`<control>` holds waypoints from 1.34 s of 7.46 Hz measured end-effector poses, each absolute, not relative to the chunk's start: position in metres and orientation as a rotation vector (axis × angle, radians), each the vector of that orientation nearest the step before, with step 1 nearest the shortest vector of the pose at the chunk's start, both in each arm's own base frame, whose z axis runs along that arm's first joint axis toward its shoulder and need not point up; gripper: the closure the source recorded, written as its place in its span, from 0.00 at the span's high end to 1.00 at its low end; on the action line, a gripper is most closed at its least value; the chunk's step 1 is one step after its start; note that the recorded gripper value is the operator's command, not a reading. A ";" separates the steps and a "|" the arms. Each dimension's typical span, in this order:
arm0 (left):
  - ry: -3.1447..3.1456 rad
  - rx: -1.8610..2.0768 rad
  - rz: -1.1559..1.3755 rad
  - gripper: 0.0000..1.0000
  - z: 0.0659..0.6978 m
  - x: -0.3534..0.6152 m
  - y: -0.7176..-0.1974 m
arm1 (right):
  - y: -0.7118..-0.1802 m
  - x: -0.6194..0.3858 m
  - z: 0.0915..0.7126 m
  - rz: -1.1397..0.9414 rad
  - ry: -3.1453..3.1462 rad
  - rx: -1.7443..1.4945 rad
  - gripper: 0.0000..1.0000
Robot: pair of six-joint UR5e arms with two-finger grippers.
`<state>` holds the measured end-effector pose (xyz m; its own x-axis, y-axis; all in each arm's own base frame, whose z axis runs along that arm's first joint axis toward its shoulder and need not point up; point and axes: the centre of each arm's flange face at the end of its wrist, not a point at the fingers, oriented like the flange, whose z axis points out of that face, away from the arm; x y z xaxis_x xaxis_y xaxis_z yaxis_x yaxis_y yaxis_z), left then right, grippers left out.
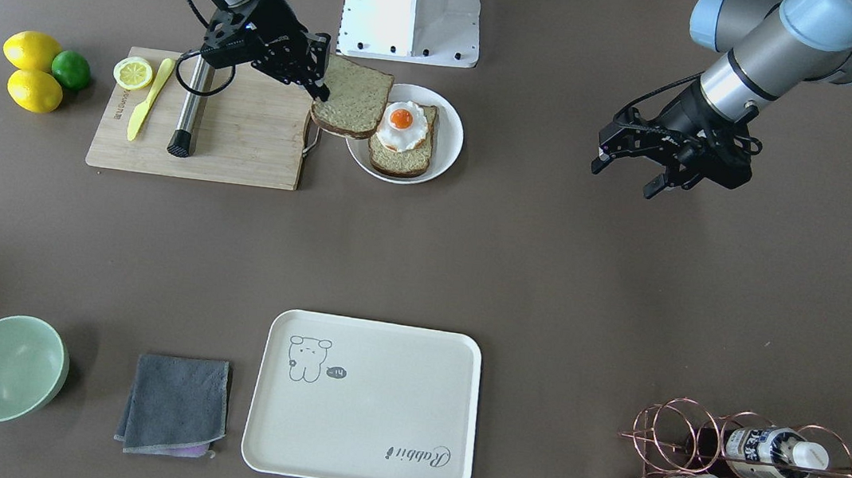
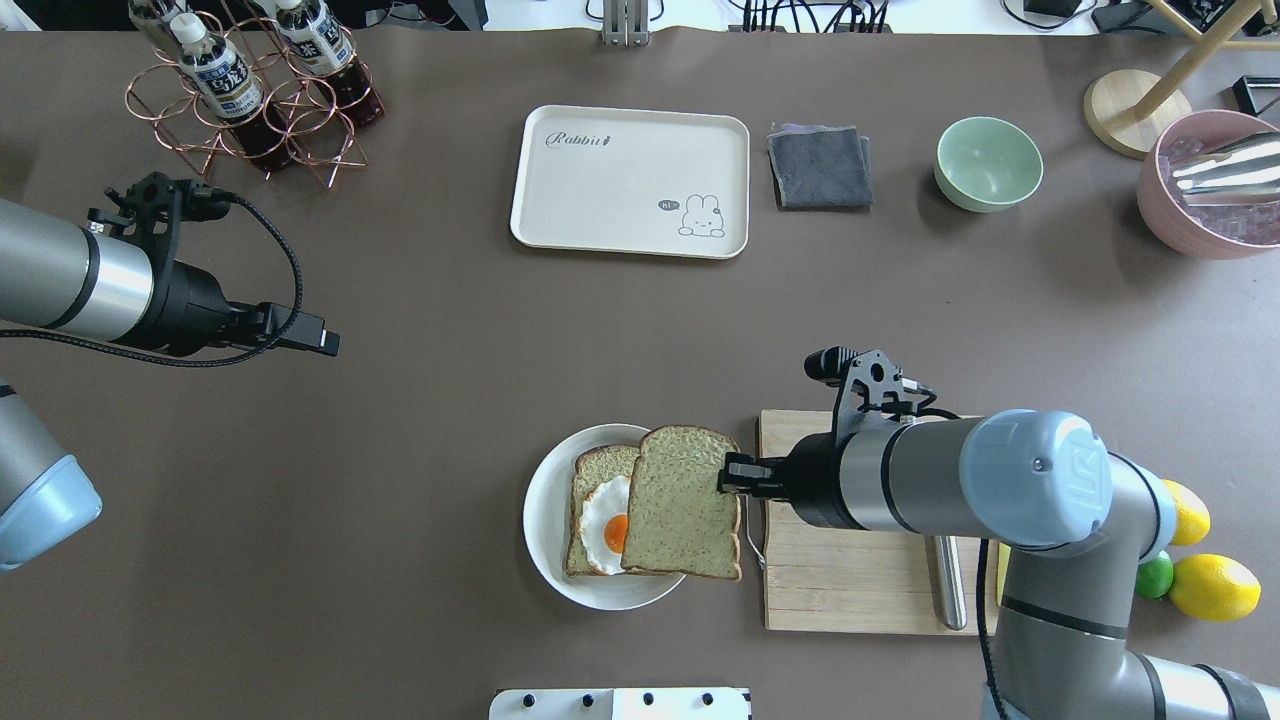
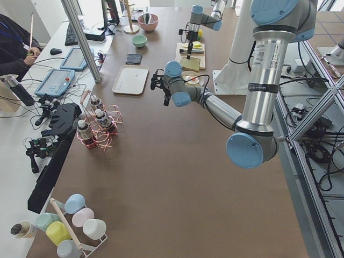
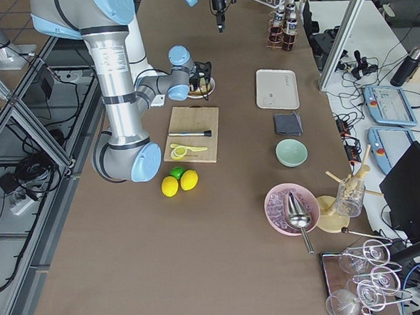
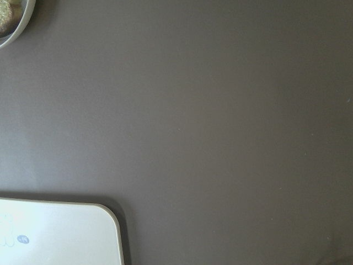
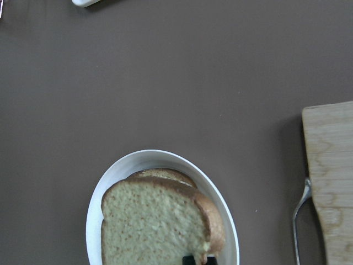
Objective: Make sandwich and place on tray
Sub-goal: 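Carry the bread slice with the right gripper over the egg on the plate, then lower the bread slice onto the egg and open the right gripper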
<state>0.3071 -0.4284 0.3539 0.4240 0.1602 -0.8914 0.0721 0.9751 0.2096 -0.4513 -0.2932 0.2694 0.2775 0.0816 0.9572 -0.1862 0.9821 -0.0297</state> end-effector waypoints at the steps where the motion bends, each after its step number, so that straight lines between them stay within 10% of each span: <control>1: 1.136 0.229 0.056 0.98 0.355 0.306 -0.428 | -0.281 -0.474 0.262 0.167 -1.285 0.103 0.00; 10: 1.124 0.219 0.053 0.98 0.366 0.309 -0.429 | -0.287 -0.534 0.254 0.132 -1.261 0.157 0.00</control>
<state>0.3086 -0.4288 0.3657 0.4336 0.1520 -0.8882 0.0679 0.9774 0.2004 -0.5344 -0.2867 0.2544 0.2998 0.0128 0.9539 -0.1852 0.9817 0.0450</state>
